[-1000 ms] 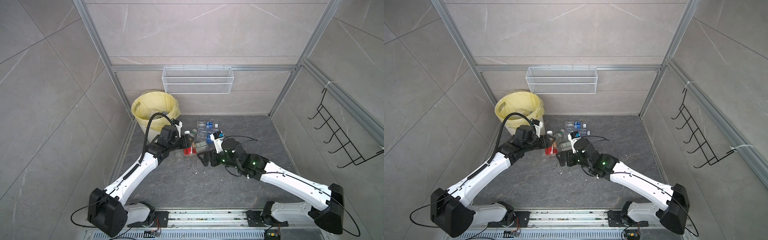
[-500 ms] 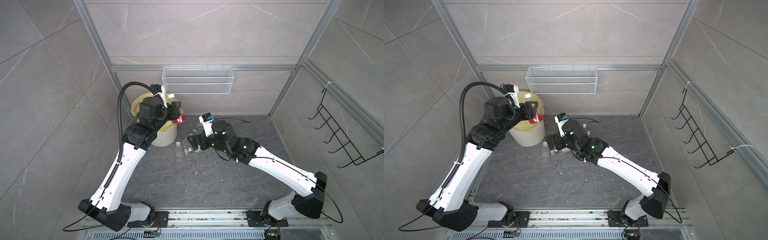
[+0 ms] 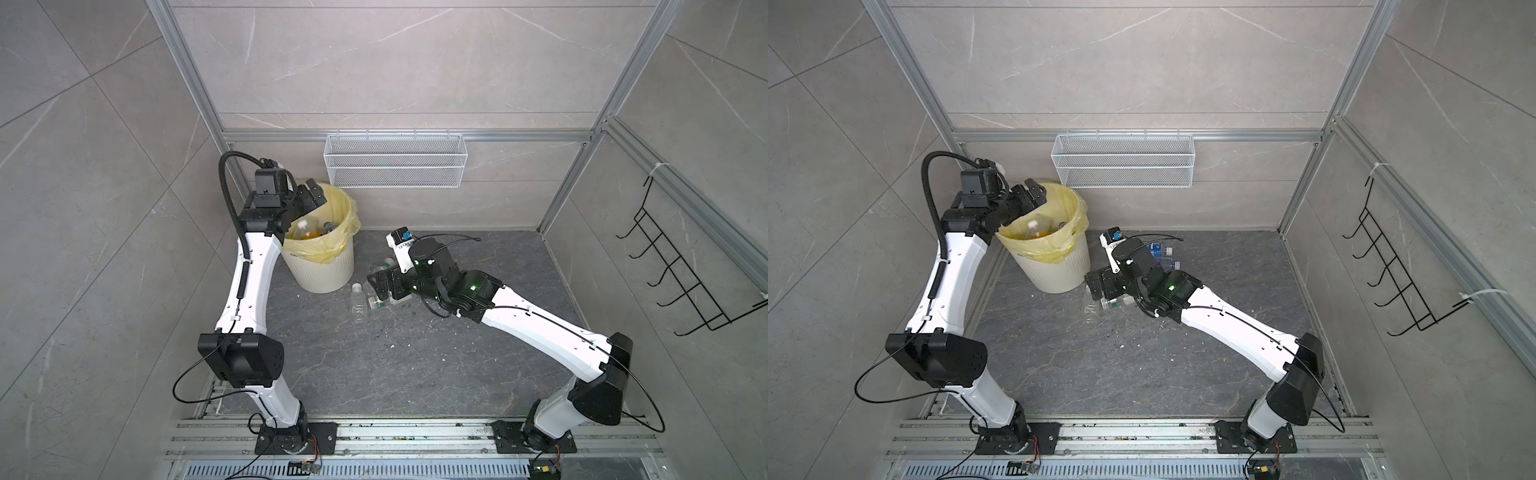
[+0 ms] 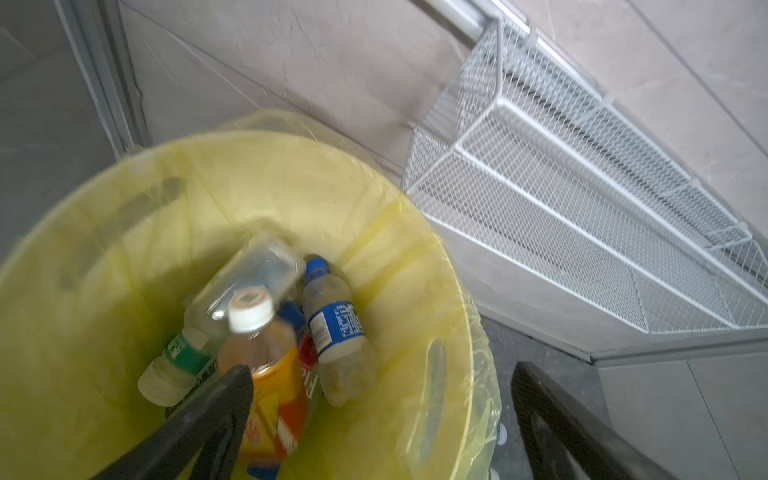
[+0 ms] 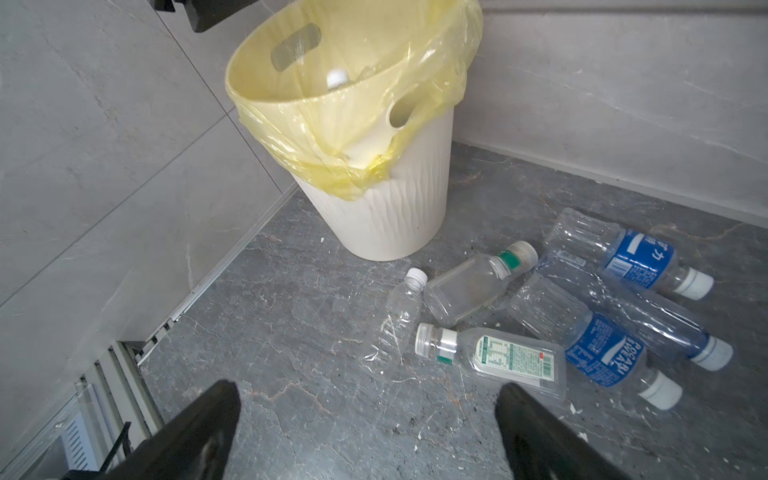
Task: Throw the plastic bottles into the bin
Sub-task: 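Open the left gripper over the bin to drop the bottle, then return the left gripper to the pile while the right moves to the green-labelled bottle, then lower the right gripper onto the green-labelled clear bottle and close it, then lift the bottle upright with the right gripper and close the left gripper on its cap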
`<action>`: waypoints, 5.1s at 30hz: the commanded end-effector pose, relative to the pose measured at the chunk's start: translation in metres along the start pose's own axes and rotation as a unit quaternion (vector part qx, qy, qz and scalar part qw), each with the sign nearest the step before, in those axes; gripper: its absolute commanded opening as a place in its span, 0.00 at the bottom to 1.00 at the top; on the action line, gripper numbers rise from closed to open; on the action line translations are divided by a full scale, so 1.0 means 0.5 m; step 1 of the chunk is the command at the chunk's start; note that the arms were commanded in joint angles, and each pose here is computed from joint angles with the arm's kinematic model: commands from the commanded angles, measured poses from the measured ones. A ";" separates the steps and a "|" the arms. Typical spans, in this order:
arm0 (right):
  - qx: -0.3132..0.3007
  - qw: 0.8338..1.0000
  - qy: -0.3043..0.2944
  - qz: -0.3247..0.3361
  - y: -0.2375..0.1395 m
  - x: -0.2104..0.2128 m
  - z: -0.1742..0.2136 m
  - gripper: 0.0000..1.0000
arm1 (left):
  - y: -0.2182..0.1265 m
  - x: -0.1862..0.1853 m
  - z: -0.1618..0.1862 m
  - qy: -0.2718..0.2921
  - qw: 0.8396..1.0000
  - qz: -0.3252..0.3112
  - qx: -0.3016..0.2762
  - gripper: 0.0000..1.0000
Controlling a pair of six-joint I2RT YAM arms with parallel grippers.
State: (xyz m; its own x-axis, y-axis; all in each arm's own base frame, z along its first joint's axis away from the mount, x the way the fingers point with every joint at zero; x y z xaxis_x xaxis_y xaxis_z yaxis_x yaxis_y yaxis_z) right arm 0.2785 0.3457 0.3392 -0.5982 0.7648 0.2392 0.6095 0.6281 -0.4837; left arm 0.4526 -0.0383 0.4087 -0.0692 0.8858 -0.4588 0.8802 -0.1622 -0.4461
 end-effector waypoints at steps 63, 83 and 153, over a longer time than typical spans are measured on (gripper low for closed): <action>0.233 0.946 0.219 0.060 0.244 -0.218 0.325 1.00 | 0.002 0.081 0.623 -0.087 0.964 0.014 0.252 1.00; 0.222 0.969 0.009 0.106 0.198 -0.212 0.281 1.00 | -0.004 0.064 0.616 -0.107 0.959 0.041 0.258 1.00; 0.159 0.983 0.067 -0.069 0.071 -0.076 0.235 0.54 | -0.016 -0.147 0.508 -0.111 0.950 0.231 0.180 0.70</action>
State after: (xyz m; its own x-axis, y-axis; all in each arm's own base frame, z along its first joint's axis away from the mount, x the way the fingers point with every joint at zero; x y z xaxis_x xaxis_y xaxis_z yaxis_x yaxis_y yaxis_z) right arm 0.2624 0.3168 0.1978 -0.5642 0.7267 0.3918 0.3139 0.6278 -0.7123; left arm 0.3290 -0.2026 0.2330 0.0850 0.5994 -0.7959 0.6247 -0.6544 -0.4261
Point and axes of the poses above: each gripper's point midway between its finger pads, its own y axis out along the fingers, its own x axis along the line the jaws close on, z = x × y, the point moved 5 cm from there along -y, back along the fingers, and after that the axes turned 1 degree about y, right-handed, at the moved point
